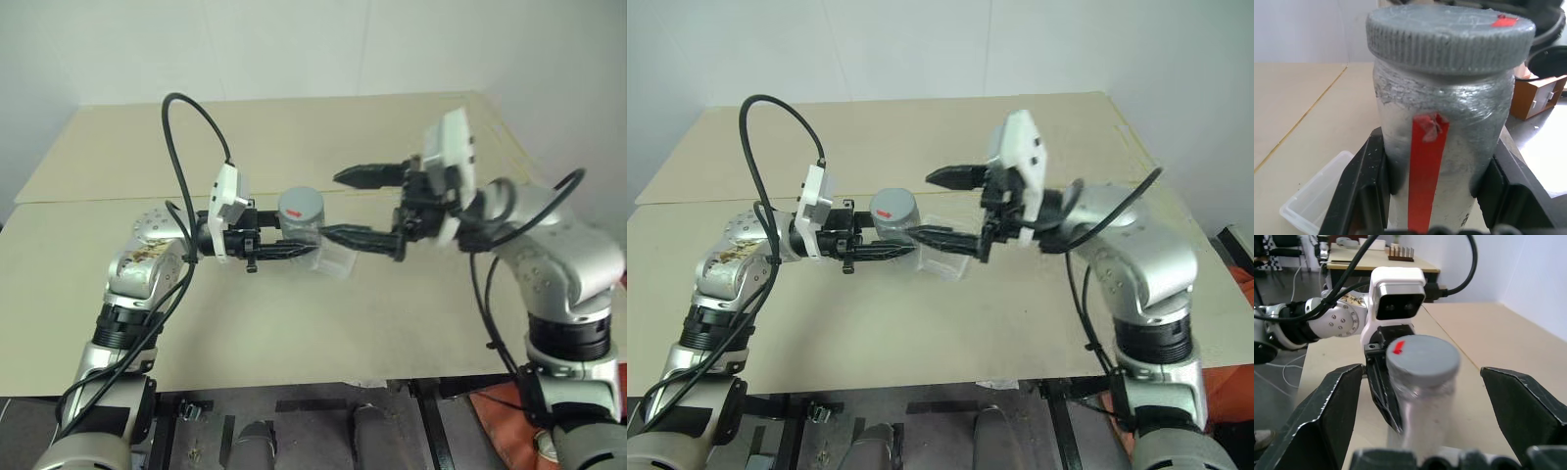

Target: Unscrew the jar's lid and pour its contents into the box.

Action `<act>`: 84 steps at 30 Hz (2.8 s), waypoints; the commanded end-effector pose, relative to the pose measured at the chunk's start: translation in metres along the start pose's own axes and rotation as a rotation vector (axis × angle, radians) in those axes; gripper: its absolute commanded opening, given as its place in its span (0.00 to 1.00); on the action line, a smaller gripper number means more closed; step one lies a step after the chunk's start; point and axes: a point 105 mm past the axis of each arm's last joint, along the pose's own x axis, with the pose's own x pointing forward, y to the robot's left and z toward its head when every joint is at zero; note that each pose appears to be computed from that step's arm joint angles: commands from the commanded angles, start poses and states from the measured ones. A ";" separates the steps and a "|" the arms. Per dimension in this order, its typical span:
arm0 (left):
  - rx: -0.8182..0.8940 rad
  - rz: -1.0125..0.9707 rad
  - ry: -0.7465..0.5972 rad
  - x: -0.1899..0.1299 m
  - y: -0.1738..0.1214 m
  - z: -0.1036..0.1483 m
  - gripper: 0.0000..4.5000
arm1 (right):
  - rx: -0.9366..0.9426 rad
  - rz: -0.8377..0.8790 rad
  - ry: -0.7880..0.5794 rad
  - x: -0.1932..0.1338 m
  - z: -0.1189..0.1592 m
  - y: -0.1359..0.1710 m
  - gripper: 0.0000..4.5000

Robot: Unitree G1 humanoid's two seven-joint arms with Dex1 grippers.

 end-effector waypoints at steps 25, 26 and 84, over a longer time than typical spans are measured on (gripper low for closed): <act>0.048 -0.096 -0.021 0.002 -0.005 0.020 0.43 | 0.026 -0.157 -0.031 0.004 0.001 -0.027 0.99; 0.050 -0.096 -0.016 0.002 -0.005 0.020 0.43 | 0.023 -0.168 -0.027 0.000 0.000 -0.029 0.99; 0.036 -0.081 -0.042 0.000 -0.001 0.019 0.43 | -0.030 -0.107 -0.074 0.030 0.015 -0.024 0.99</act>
